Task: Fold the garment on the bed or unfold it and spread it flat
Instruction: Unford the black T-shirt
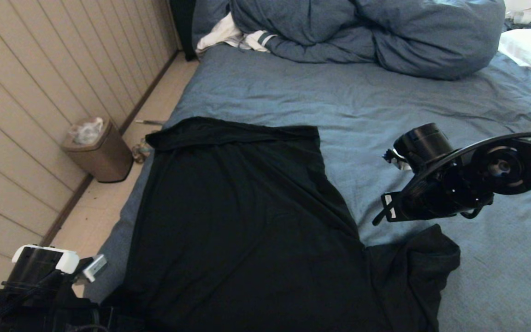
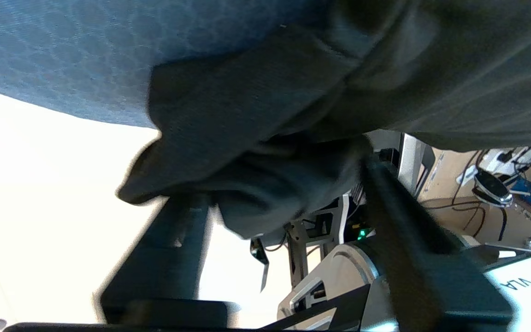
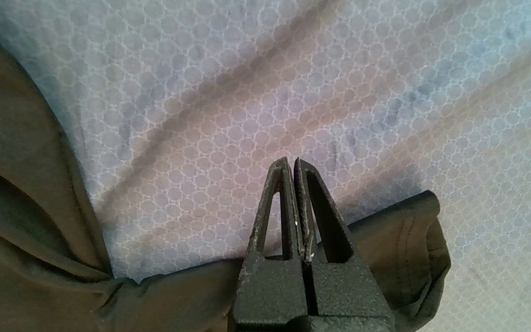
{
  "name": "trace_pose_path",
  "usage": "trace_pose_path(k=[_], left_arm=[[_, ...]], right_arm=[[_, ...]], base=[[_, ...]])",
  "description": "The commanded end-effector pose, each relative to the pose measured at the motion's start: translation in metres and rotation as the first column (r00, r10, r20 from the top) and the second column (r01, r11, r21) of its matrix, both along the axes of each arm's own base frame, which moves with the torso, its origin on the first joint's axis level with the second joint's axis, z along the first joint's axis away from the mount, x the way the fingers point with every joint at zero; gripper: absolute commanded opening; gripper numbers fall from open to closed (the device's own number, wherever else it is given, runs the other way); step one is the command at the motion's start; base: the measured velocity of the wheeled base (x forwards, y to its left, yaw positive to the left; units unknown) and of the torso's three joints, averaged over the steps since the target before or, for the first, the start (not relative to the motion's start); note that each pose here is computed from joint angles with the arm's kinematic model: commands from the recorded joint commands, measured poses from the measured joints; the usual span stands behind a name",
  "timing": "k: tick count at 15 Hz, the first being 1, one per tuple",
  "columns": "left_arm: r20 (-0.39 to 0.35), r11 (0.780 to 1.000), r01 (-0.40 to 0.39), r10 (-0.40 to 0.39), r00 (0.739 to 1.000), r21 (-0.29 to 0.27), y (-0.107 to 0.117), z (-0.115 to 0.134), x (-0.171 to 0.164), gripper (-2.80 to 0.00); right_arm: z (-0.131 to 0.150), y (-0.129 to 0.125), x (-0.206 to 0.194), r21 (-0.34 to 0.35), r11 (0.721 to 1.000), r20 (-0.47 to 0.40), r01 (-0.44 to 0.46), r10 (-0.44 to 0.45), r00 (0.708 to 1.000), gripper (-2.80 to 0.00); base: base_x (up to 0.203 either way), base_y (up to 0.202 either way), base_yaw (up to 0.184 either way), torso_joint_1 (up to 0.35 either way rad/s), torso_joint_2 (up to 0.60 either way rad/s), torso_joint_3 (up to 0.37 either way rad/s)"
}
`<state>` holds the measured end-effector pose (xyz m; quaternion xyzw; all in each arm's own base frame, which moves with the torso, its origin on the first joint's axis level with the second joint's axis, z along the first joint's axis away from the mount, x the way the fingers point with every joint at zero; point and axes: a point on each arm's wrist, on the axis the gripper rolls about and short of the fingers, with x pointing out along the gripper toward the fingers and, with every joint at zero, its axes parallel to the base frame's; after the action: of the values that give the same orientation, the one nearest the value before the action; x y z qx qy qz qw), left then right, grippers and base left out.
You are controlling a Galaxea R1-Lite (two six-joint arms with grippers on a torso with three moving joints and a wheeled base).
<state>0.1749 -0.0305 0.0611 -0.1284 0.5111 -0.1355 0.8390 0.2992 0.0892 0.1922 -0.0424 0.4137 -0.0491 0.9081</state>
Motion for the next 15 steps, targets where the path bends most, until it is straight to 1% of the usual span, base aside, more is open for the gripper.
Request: trace_pose_path(k=[1, 5, 6, 8, 9, 11, 13, 15], left_arm=[[0.000, 1.000, -0.001, 0.001, 1.000, -0.001, 0.000, 0.000, -0.001, -2.80], [0.028, 1.000, 0.001, -0.001, 1.000, -0.001, 0.001, 0.006, -0.007, -2.80], [0.049, 1.000, -0.001, 0.002, 0.999, -0.002, 0.002, 0.010, -0.011, -2.80], [0.085, 0.999, -0.026, 0.024, 0.996, 0.019, 0.006, 0.018, -0.021, -2.80], [0.092, 0.999, -0.036, 0.033, 0.995, 0.033, 0.008, 0.022, -0.027, -2.80], [0.124, 0.997, -0.031, 0.022, 0.992, 0.066, 0.012, 0.032, -0.035, -2.80], [0.152, 0.990, -0.056, 0.036, 0.988, 0.129, 0.022, 0.039, -0.032, -2.80], [0.184, 0.978, -0.078, 0.042, 0.982, 0.192, 0.036, 0.044, -0.030, -2.80]], right_arm=[[0.002, 0.000, 0.000, 0.000, 1.000, 0.004, 0.002, -0.002, 1.000, -2.80], [0.003, -0.001, -0.001, 0.001, 1.000, 0.007, 0.005, -0.005, 1.000, -2.80], [0.002, -0.001, -0.001, 0.001, 1.000, 0.005, 0.005, -0.005, 1.000, -2.80], [0.002, 0.000, 0.000, 0.001, 1.000, 0.005, 0.004, -0.004, 1.000, -2.80], [0.002, 0.000, 0.000, 0.001, 1.000, 0.005, 0.004, -0.004, 1.000, -2.80], [0.000, -0.001, -0.002, 0.003, 1.000, -0.002, 0.004, -0.004, 1.000, -2.80], [0.000, -0.005, -0.002, 0.022, 1.000, -0.008, 0.001, -0.001, 1.000, -2.80], [0.000, -0.009, -0.001, 0.034, 0.999, -0.011, 0.003, -0.003, 1.000, -2.80]], base=[[0.000, 0.000, 0.000, 0.000, 0.00, 0.000], [0.000, 0.000, 0.000, 0.000, 0.00, 0.000], [0.000, 0.000, 0.000, 0.000, 0.00, 0.000], [0.000, 0.000, 0.000, 0.000, 0.00, 0.000], [0.000, 0.000, 0.000, 0.000, 0.00, 0.000], [0.000, 0.000, 0.000, 0.000, 0.00, 0.000], [0.000, 0.000, 0.000, 0.000, 0.00, 0.000], [0.000, 0.000, 0.000, 0.000, 0.00, 0.000]])
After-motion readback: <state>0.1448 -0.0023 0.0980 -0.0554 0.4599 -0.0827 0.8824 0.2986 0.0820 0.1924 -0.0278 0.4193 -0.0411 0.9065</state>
